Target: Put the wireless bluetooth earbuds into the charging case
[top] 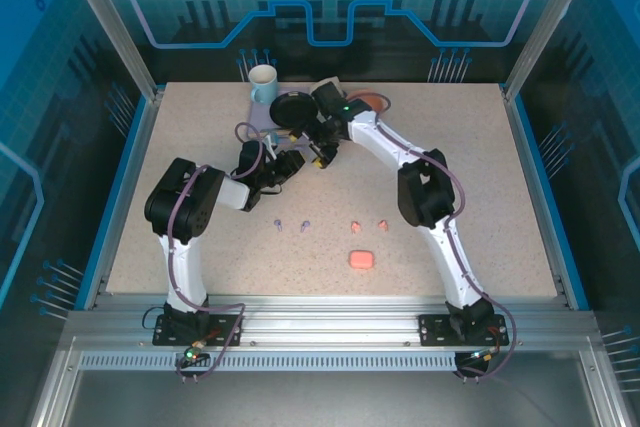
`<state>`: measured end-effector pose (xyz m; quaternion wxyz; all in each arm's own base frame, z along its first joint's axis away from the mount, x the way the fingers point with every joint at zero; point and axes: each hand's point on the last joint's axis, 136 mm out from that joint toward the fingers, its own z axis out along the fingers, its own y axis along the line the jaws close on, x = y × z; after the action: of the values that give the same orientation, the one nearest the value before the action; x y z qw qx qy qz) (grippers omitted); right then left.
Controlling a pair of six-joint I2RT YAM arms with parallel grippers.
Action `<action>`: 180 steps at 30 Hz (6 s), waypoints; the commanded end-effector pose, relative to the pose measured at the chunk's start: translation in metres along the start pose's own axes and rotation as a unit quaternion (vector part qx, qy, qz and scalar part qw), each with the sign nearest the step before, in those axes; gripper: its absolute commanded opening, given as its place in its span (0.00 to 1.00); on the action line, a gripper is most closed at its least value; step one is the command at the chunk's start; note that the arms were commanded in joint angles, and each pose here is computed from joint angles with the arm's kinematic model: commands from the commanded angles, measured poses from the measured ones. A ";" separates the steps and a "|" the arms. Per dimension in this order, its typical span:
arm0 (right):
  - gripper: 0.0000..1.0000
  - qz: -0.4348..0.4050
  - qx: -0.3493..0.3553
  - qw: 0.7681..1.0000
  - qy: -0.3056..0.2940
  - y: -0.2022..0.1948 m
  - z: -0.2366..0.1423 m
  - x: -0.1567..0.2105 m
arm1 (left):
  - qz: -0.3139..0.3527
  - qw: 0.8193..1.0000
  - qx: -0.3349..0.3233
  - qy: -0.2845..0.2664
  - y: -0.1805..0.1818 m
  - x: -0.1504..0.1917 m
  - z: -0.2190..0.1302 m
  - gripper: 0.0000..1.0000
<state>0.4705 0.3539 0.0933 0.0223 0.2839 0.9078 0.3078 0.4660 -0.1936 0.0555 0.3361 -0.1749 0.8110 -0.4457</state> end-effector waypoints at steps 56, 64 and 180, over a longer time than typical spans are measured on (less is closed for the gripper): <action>0.67 -0.234 -0.111 0.966 0.026 -0.098 -0.022 -0.028 | 0.102 0.971 0.137 0.167 -0.110 0.019 -0.046 0.09; 0.67 -0.239 -0.157 0.958 0.027 -0.077 -0.055 -0.018 | 0.102 0.972 0.138 0.164 -0.110 0.019 -0.047 0.08; 0.00 -0.605 -0.058 0.790 0.075 -0.042 -0.054 0.013 | 0.130 0.923 0.104 0.347 -0.120 0.015 -0.088 0.74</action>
<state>0.4329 0.3029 0.1216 0.1615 -0.3223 0.8788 0.3127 0.4074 -0.2136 0.1946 0.1482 0.1261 0.8375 -0.5106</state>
